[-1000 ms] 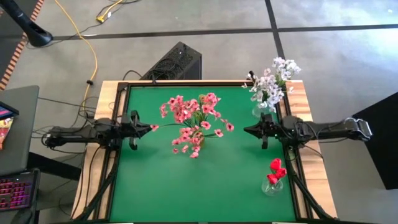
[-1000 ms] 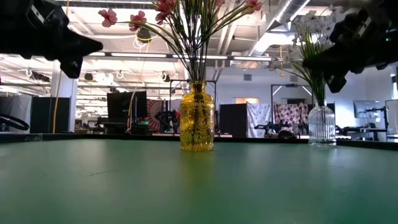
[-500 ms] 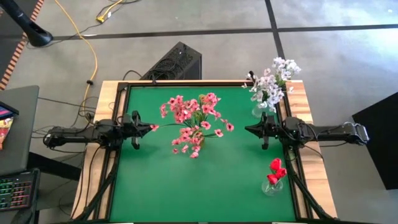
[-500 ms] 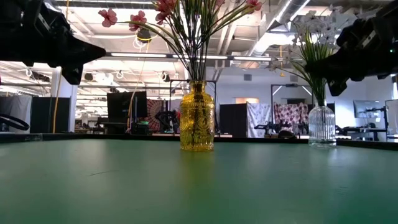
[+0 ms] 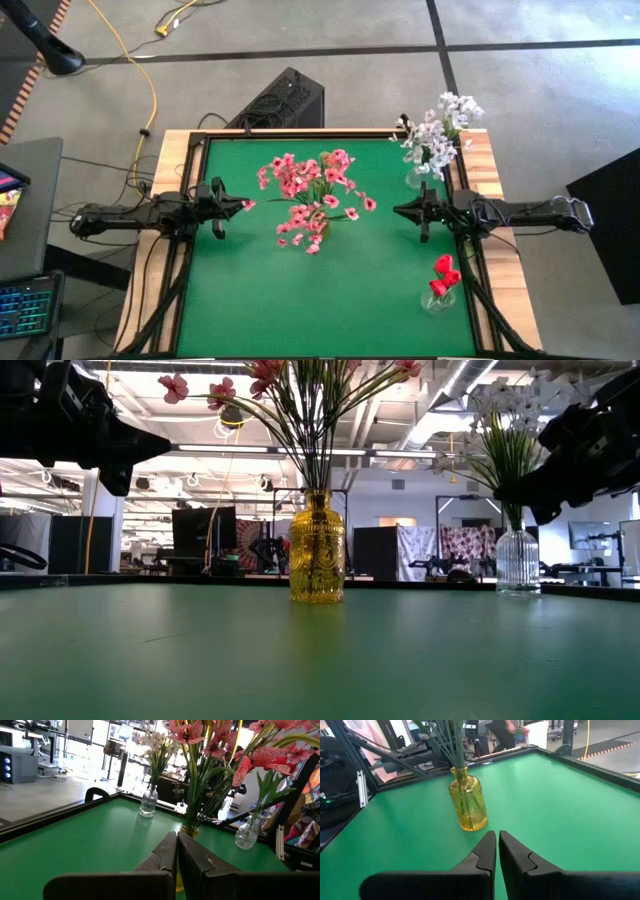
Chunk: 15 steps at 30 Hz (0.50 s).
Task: Sort flowers into vase by color
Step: Return to Home Position
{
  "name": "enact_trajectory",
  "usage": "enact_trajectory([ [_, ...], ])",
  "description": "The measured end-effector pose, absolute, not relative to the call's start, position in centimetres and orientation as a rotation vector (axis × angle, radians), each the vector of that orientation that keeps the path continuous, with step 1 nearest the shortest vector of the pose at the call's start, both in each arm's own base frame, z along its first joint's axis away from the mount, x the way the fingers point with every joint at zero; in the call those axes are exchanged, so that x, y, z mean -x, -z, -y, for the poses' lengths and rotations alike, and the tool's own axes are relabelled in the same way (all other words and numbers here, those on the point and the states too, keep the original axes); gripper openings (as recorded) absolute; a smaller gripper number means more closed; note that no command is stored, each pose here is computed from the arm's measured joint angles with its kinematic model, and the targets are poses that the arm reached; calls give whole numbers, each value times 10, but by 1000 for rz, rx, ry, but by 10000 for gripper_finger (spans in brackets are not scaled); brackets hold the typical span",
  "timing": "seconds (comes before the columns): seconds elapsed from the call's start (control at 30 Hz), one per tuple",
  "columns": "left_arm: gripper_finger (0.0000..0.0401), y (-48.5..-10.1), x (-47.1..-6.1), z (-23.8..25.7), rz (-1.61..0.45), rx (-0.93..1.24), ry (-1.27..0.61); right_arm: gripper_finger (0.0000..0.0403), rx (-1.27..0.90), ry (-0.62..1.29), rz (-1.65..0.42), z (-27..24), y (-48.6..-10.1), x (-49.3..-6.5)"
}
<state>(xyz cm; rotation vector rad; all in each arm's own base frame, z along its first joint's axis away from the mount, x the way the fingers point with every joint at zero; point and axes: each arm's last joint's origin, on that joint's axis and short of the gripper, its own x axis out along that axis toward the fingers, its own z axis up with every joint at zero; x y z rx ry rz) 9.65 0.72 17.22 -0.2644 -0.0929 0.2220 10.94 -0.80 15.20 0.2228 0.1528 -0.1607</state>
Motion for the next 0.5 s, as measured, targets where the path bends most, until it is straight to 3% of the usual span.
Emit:
enact_trajectory([
  [0.5, 0, -172, -97, -7, 92, 264, -222, 56, -222, 169, -155, 8, -152, -109],
])
